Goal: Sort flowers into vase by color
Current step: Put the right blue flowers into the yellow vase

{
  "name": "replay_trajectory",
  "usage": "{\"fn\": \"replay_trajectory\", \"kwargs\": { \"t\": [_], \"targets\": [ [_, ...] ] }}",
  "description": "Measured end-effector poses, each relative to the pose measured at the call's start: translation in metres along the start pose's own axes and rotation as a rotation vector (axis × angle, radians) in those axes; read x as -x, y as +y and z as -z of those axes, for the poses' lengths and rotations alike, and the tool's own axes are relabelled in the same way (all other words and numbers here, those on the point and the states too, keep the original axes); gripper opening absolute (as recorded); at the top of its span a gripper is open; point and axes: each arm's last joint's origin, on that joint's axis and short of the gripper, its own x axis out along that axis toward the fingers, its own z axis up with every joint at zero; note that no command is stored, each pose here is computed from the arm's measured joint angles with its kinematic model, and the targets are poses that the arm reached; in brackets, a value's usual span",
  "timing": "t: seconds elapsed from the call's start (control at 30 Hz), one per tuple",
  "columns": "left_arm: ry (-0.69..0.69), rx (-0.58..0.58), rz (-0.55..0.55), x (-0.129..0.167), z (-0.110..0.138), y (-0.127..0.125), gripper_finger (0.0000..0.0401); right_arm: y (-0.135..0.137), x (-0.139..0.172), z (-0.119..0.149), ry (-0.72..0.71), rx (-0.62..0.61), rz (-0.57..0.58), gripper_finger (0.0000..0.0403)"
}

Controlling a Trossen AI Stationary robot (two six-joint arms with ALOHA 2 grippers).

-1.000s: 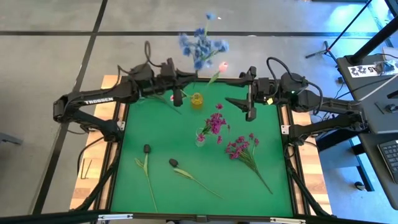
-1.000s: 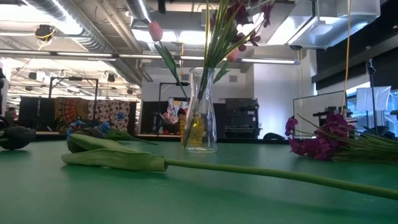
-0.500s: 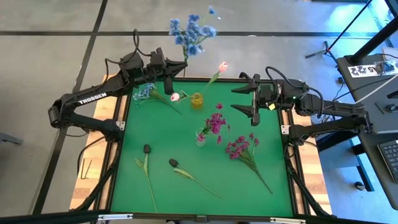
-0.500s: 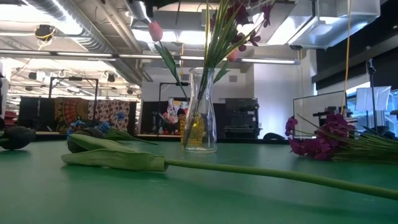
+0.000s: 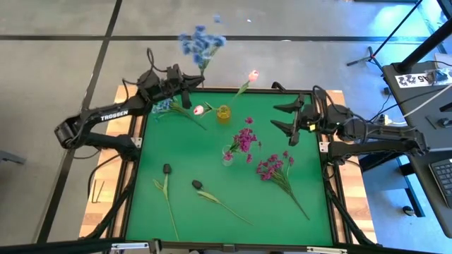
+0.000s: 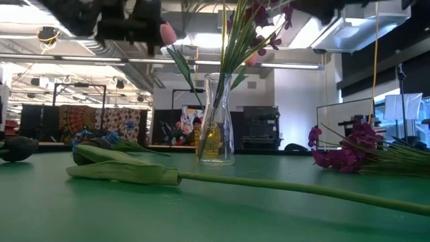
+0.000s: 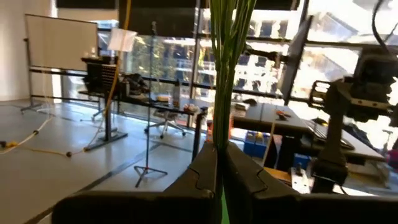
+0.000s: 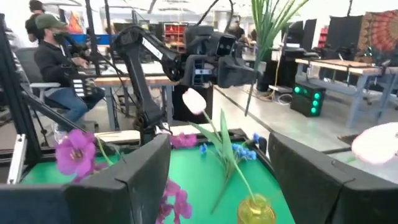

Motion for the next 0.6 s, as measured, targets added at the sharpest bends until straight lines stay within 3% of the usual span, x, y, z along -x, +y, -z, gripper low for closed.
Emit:
{"fn": "replay_trajectory", "kwargs": {
  "t": [0.23,0.6],
  "targets": [
    [0.003,0.058,0.043,0.008,0.04,0.003,0.0005,0.001,-0.003,0.018,-0.01,-0.024,0.002,0.027],
    [0.038,0.092,0.083,-0.015,0.089,0.004,0.0006,0.001,-0.002,0.039,-0.051,-0.06,0.018,0.027]
  ]
}}
